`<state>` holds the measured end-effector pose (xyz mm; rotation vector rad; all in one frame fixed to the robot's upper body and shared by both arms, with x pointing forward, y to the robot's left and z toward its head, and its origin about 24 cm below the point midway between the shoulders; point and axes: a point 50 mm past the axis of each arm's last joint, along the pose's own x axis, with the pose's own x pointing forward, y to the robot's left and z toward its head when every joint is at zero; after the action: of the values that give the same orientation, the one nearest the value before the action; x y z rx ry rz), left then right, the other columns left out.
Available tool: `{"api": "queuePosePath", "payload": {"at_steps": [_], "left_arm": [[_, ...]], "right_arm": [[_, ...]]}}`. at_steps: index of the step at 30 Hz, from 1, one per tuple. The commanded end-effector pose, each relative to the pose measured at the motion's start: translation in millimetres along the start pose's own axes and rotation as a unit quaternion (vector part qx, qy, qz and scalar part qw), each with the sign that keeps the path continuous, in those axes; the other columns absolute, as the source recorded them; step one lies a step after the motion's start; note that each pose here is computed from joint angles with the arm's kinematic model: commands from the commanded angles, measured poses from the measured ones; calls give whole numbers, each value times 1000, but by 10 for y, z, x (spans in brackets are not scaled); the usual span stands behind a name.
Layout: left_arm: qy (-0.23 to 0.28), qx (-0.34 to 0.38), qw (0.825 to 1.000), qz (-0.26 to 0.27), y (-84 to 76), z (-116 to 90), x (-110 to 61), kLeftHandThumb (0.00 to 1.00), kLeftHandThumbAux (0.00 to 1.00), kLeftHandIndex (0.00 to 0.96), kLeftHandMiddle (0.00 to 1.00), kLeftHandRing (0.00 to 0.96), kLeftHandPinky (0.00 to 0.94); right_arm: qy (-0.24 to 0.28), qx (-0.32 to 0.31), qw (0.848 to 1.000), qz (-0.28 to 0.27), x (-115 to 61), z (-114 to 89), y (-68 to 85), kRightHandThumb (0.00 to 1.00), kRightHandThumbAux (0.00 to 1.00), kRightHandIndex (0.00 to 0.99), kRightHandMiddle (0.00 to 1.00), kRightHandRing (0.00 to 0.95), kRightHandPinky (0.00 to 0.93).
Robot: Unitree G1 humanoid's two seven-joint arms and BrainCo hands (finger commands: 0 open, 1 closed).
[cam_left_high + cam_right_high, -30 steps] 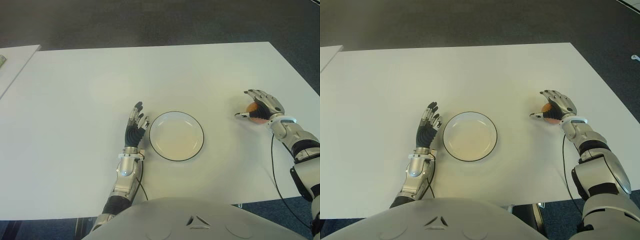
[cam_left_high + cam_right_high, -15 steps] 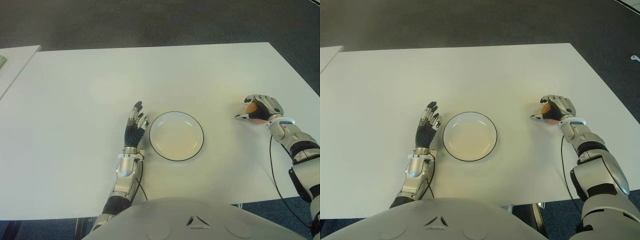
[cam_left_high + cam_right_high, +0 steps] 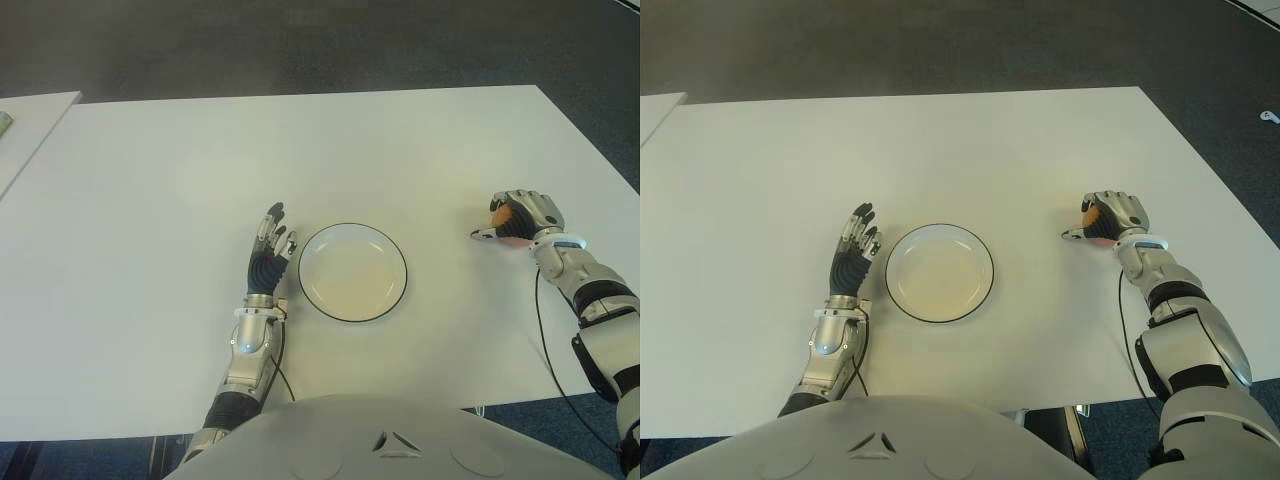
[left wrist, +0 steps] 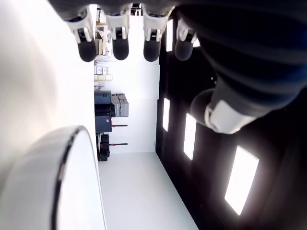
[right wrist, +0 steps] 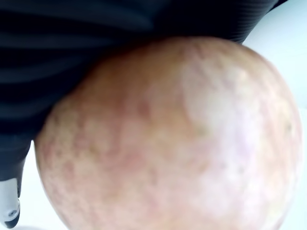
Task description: Put the apples into the plate.
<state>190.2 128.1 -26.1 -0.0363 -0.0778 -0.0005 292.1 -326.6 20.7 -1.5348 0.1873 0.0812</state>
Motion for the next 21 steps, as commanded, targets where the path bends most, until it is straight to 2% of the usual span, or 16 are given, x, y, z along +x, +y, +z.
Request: {"api": "queuePosePath", "payload": {"at_steps": [1,7,21], "left_arm": [[101,6,995,18,152,-335,-398,0,568,0,4,0,0],[101,3,995,22,156,-332,-401,0,558,0,2,0,0],[93,10,995,25,163,-311,-410,0,561,9,10,0,0]], "right_arm": [[54,-10,992,110,-245,-126,437,701,718,437,710,686,632],[56,1,993,107,-240,-125,427,702,719,437,704,673,611],[62,17,993,98,-230,-122,413,702,720,437,703,671,627]]}}
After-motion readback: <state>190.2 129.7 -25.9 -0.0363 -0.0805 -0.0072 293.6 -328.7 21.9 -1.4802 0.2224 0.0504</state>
